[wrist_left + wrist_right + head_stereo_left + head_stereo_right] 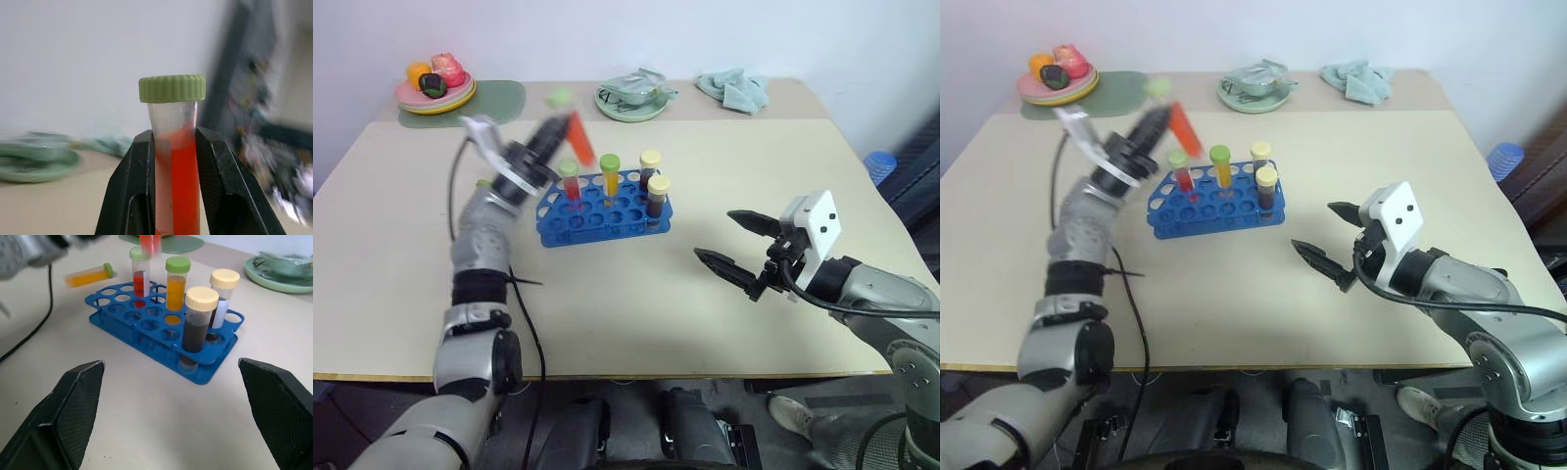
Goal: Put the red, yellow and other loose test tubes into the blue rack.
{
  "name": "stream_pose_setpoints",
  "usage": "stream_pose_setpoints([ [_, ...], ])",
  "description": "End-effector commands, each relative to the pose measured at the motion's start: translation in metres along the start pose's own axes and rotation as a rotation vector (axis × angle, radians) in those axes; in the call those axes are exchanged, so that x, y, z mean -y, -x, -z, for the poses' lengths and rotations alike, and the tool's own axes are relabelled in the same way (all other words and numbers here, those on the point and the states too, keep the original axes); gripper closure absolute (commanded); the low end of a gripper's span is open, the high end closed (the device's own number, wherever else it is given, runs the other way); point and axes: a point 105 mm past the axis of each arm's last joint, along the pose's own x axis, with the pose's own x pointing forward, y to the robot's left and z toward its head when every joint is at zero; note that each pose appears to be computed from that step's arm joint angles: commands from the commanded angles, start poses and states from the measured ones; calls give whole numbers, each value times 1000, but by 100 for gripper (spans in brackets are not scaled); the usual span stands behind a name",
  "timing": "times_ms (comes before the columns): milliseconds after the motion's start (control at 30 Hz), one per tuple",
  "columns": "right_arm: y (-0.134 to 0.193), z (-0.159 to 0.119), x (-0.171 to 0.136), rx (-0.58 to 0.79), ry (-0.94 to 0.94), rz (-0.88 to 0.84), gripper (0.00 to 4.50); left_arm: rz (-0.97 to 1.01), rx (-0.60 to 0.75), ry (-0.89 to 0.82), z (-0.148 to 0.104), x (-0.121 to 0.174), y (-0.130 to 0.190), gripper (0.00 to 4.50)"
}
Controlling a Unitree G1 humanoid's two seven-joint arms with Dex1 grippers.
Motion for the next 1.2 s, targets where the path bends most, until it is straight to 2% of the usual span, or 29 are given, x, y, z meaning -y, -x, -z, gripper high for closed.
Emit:
stream_pose_setpoints([
  [33,-1,-6,0,30,30,-18,0,-200,34,-29,-33,-32,6,388],
  [100,-2,-5,-1,29,28,-33,0,-274,-51,-100,-36,-40,6,388],
  [167,-4,-5,-1,31,29,-50,0,-342,-199,-169,-35,-47,8,388],
  [233,-7,-6,-2,34,31,-65,0,-404,-440,-325,-24,-56,17,388],
  [300,-10,-8,-1,39,32,-78,0,-354,-538,-309,-16,-51,19,388],
  [400,-16,-10,-2,50,31,-101,0,-333,-763,-387,2,-53,29,388],
  [467,-20,-12,-3,55,30,-110,0,-328,-896,-376,11,-53,34,388],
  [600,-23,-12,-6,59,27,-115,0,-325,-1087,-272,26,-47,38,388],
  [800,-21,-11,-8,58,16,-103,0,-438,-1169,-327,27,-58,40,388],
  [867,-21,-11,-9,58,12,-100,0,-428,-1229,-368,30,-60,45,287],
  [900,-21,-11,-10,59,11,-99,0,-432,-1239,-366,31,-61,46,255],
  [1033,-21,-11,-10,55,8,-100,0,-432,-1221,-352,32,-57,40,41],
  [1067,-21,-11,-10,55,8,-102,0,-418,-1209,-347,31,-54,37,5],
  [1167,-23,-14,-11,61,15,-115,0,-318,-1126,-283,21,-37,21,5],
  [1200,-25,-17,-13,77,22,-131,0,-284,-1053,-293,11,-32,12,5],
])
